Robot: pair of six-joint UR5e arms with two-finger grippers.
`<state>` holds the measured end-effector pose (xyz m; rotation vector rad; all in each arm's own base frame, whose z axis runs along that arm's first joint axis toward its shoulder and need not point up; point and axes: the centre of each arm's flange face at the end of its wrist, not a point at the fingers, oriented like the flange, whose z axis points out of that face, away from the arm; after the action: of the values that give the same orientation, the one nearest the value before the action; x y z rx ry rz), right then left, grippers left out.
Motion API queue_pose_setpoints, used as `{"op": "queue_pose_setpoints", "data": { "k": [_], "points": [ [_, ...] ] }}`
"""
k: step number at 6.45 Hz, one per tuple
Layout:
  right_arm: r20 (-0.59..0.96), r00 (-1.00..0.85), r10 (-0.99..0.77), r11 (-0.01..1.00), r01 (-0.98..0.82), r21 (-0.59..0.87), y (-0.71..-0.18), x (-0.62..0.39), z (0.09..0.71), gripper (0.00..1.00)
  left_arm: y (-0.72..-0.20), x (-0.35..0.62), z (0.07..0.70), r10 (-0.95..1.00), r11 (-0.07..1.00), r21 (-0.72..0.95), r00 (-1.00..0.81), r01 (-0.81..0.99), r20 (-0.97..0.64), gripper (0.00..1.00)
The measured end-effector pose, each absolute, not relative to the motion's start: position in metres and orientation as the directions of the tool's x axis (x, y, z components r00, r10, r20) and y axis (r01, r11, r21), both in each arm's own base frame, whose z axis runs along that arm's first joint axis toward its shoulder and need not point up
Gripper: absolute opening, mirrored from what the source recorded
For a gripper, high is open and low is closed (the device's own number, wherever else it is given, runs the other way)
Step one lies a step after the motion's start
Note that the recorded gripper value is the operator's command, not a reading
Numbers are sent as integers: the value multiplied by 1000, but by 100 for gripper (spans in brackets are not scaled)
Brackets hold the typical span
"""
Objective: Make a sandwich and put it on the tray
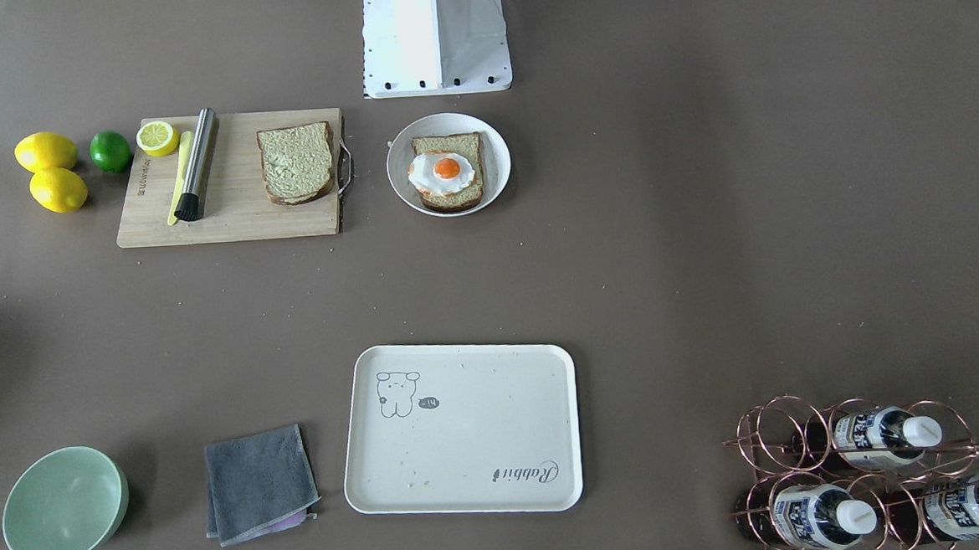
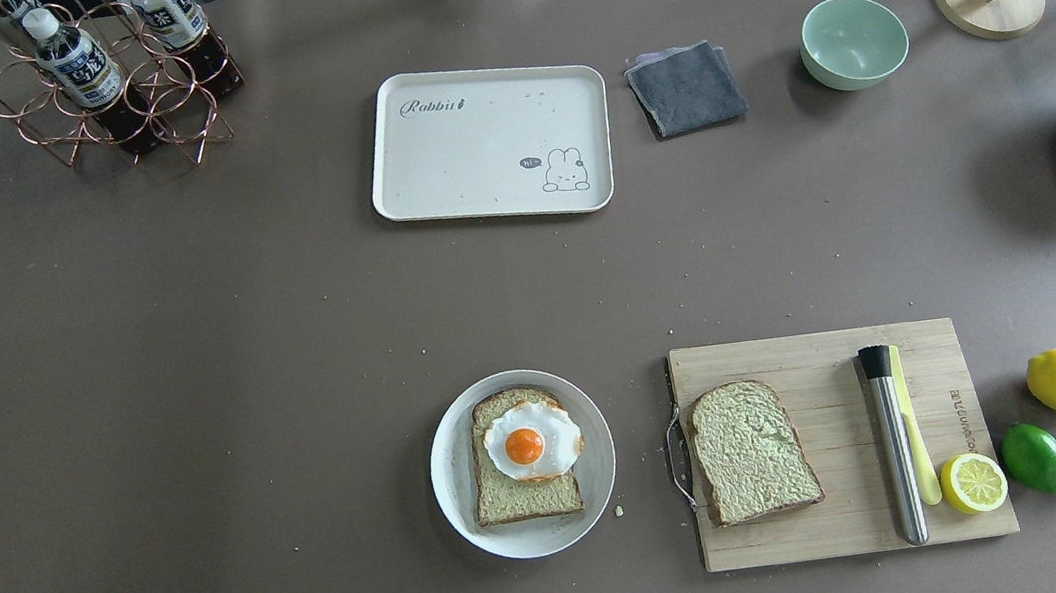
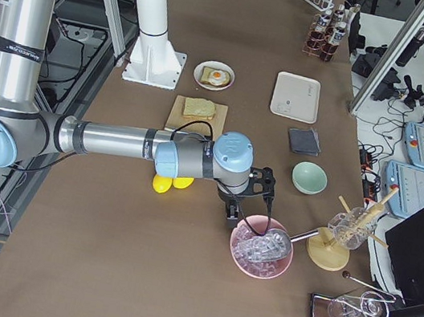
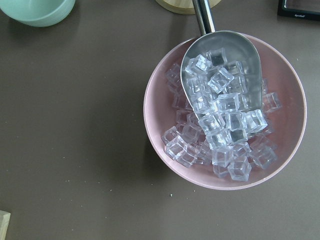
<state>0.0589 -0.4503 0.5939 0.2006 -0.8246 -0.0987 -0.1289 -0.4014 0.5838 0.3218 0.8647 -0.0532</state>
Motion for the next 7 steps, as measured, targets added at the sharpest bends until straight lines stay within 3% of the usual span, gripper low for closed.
{"op": "queue_pose_setpoints", "data": {
  "k": [7],
  "points": [
    [739, 667, -98, 985, -43, 170, -441, 59, 594, 100, -428, -125, 563, 135, 940, 306, 655, 153, -743, 98]
  ]
}}
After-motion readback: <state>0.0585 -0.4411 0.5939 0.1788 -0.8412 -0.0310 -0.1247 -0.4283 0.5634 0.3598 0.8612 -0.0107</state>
